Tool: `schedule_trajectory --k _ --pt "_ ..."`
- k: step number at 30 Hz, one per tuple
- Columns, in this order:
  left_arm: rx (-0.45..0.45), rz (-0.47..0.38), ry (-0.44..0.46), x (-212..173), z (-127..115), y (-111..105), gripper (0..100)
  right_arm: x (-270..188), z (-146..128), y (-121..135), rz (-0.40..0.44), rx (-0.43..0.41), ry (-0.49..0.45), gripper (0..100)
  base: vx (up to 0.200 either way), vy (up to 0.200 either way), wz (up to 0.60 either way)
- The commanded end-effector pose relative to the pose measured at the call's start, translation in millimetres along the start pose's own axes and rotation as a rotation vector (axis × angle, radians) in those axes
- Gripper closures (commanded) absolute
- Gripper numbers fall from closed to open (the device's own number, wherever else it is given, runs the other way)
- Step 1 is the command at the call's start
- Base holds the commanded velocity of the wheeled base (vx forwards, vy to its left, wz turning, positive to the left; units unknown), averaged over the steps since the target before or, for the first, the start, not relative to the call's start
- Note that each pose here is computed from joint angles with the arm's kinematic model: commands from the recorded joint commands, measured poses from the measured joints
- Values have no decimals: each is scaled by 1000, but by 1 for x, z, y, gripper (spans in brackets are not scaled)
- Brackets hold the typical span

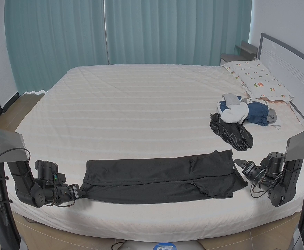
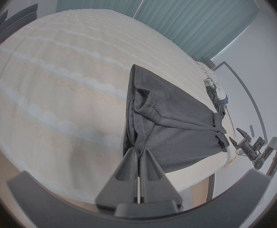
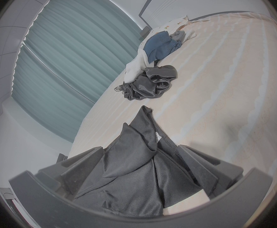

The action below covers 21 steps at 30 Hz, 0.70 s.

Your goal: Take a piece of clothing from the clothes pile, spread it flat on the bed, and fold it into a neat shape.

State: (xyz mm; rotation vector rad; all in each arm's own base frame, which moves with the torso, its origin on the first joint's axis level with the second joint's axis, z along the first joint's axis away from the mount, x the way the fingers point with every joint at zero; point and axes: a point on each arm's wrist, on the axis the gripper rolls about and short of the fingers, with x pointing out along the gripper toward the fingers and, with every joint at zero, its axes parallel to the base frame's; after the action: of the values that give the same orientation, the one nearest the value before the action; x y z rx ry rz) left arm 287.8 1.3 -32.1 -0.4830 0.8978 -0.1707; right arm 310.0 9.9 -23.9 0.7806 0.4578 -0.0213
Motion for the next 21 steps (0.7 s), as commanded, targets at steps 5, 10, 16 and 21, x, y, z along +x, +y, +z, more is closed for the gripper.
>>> schedule_trajectory --k 5,10,16,21 --pt "-1 12 23 -6 -5 1 100 0 1 0 8 -1 -9 0 0 0 0" --pt "3 25 55 -7 -8 3 0 0 1 0 7 -1 -8 0 0 0 0" --pt "7 20 11 -17 0 1 0 1 1 -1 3 -1 -7 0 0 0 0" --pt "14 1 -45 -27 12 -5 0 1 1 -1 4 1 -9 0 0 0 0"
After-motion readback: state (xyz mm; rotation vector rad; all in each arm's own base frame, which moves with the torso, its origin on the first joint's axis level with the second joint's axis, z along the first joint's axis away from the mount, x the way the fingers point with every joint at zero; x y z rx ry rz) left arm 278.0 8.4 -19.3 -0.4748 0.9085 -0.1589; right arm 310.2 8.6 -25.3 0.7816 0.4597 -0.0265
